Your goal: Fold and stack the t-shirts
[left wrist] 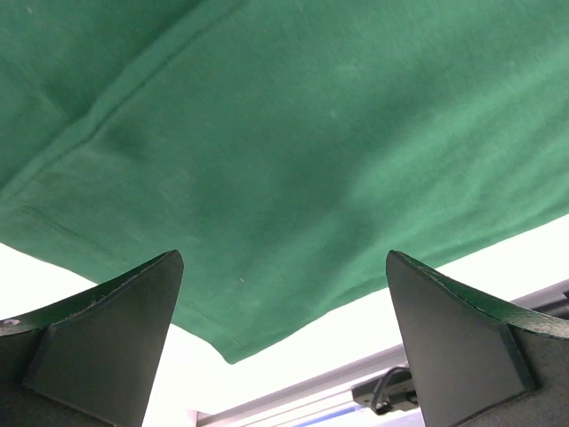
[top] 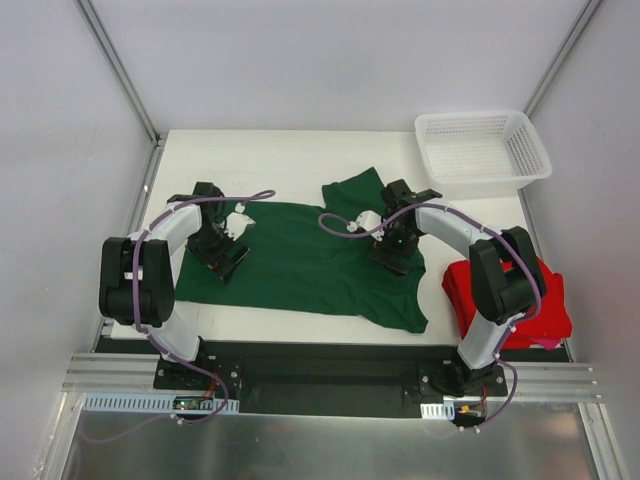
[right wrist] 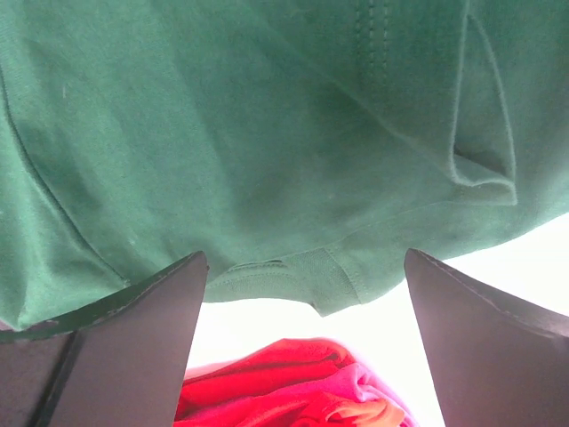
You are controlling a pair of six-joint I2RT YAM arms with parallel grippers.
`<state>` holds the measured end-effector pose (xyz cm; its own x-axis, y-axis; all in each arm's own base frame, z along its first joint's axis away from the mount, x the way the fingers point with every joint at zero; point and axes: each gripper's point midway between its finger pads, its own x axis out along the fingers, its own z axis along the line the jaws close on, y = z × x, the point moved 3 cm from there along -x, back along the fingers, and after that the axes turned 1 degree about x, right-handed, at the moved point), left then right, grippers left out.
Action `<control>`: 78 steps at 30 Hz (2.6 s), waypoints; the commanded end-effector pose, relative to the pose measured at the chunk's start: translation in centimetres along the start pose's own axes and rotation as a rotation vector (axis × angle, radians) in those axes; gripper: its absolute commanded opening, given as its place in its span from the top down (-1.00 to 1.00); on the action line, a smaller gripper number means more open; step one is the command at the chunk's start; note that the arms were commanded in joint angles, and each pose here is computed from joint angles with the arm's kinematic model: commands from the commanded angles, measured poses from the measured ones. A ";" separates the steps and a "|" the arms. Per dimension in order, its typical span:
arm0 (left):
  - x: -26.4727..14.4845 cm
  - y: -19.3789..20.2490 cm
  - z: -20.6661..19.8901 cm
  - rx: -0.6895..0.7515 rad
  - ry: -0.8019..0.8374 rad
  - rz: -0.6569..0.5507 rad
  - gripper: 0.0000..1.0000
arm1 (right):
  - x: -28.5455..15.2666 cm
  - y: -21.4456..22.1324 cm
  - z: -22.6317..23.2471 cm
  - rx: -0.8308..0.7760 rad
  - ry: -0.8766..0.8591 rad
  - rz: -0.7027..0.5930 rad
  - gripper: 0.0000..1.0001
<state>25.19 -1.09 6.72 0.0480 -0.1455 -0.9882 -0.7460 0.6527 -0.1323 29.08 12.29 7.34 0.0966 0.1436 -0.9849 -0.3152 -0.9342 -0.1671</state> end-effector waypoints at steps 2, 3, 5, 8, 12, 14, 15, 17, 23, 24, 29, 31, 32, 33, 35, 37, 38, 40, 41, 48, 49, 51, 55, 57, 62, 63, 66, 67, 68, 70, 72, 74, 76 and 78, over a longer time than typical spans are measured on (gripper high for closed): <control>1.4 -0.5 1.0 0.032 -0.013 0.022 -0.99 | 0.4 -0.3 -0.8 -0.032 0.047 -0.005 -0.93; 1.6 -0.5 1.2 0.025 -0.013 0.028 -0.99 | 0.7 -0.3 -1.0 -0.035 0.052 -0.005 -0.93; 2.3 -0.7 1.2 0.012 0.009 0.036 -0.98 | 1.3 0.0 -0.9 -0.030 0.037 0.019 -0.93; 3.1 -0.4 0.8 -0.002 0.042 0.057 -0.99 | 1.9 0.1 -0.8 -0.017 0.012 0.039 -0.93; 3.3 0.2 0.3 -0.001 0.053 0.066 -0.98 | 2.3 0.5 -0.2 -0.016 -0.025 0.056 -0.93; 3.3 0.8 0.0 -0.002 0.054 0.077 -0.99 | 2.7 0.8 0.0 -0.014 -0.035 0.070 -0.93; 3.3 0.9 -0.1 -0.003 0.055 0.076 -0.99 | 2.8 0.8 0.1 -0.014 -0.041 0.075 -0.93; 3.2 1.4 -0.6 -0.016 0.058 0.081 -0.98 | 3.0 1.0 0.3 -0.019 -0.052 0.088 -0.93; 2.9 3.0 -2.1 -0.033 0.073 0.091 -0.99 | 3.1 1.3 0.1 -0.048 -0.054 0.108 -0.93; 2.9 3.1 -2.3 -0.037 0.078 0.089 -0.99 | 3.2 1.4 0.1 -0.052 -0.058 0.115 -0.93; 2.7 4.3 -3.7 -0.050 0.103 0.095 -0.99 | 3.3 1.4 -0.2 -0.059 -0.070 0.137 -0.93; 2.7 4.7 -4.2 -0.043 0.111 0.096 -0.99 | 3.2 1.3 -0.1 -0.059 -0.069 0.136 -0.93; 2.7 4.8 -4.3 -0.042 0.110 0.097 -0.99 | 3.2 1.3 0.0 -0.060 -0.072 0.137 -0.93; 2.7 5.0 -4.4 -0.042 0.110 0.097 -0.98 | 3.2 1.4 0.0 -0.058 -0.076 0.140 -0.93; 2.6 5.2 -4.6 -0.043 0.109 0.100 -0.99 | 3.1 1.6 0.3 -0.059 -0.085 0.148 -0.93; 2.5 5.3 -4.7 -0.041 0.105 0.095 -0.98 | 3.0 1.8 0.6 -0.061 -0.094 0.155 -0.93; 2.4 5.3 -4.6 -0.040 0.102 0.093 -0.98 | 2.8 1.9 0.8 -0.067 -0.095 0.155 -0.93; 2.3 5.3 -4.6 -0.042 0.101 0.092 -0.99 | 2.8 2.0 0.7 -0.078 -0.082 0.161 -0.93; 2.3 5.3 -4.6 -0.041 0.098 0.093 -0.99 | 2.4 1.9 0.4 -0.079 -0.065 0.151 -0.93; -1.5 1.8 -3.1 -0.021 0.028 -0.048 -0.98 | -2.6 -1.8 -1.8 -0.044 0.030 0.031 -0.93; -1.9 1.3 -3.0 -0.033 0.021 -0.068 -0.99 | -3.4 -2.6 -2.4 -0.040 0.061 -0.005 -0.93; -3.0 -0.3 -2.6 -0.040 0.013 -0.123 -0.99 | -4.9 -4.4 -3.0 -0.028 0.131 -0.090 -0.93; -3.3 -1.6 -2.2 -0.053 0.028 -0.149 -0.99 | -4.6 -6.5 -3.6 -0.053 0.184 -0.146 -0.93; -3.1 -1.9 -1.9 -0.049 0.027 -0.144 -0.99 | -4.2 -7.2 -3.7 -0.057 0.166 -0.150 -0.93; -2.6 -2.4 -1.0 -0.030 0.018 -0.129 -0.98 | -1.5 -8.3 -4.6 -0.080 0.173 -0.198 -0.93; -2.6 -2.5 -0.9 -0.030 0.016 -0.127 -0.99 | -1.1 -9.0 -4.7 -0.095 0.191 -0.221 -0.93; -2.5 -2.7 -0.8 -0.029 0.015 -0.125 -0.99 | -0.2 -10.1 -4.6 -0.127 0.199 -0.220 -0.93; -2.5 -2.8 -0.9 -0.030 0.020 -0.129 -0.98 | 0.1 -10.2 -4.7 -0.129 0.204 -0.215 -0.93; -2.4 -2.8 -0.9 -0.030 0.019 -0.128 -0.99 | 0.4 -10.6 -4.7 -0.136 0.205 -0.223 -0.93; -2.3 -2.8 -1.1 -0.023 0.025 -0.121 -0.99 | 0.2 -11.4 -4.8 -0.125 0.214 -0.244 -0.93; -2.2 -2.8 -1.3 -0.021 0.028 -0.116 -0.98 | -0.2 -12.3 -4.6 -0.121 0.213 -0.282 -0.93; -2.0 -2.7 -1.5 -0.012 0.028 -0.107 -0.99 | -1.1 -13.4 -4.2 -0.115 0.196 -0.330 -0.93; -1.8 -2.7 -1.6 -0.003 0.026 -0.105 -0.99 | -1.7 -14.1 -3.5 -0.123 0.177 -0.355 -0.93; -1.8 -2.6 -1.6 -0.002 0.029 -0.103 -0.98 | -2.2 -14.8 -2.7 -0.136 0.167 -0.354 -0.93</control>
<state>26.06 -3.26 8.76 0.1149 -0.2184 -0.9691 -0.7475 0.6235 -0.2291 36.08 22.13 8.60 0.3109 0.3201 -0.8949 -0.1434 -0.9150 -0.3771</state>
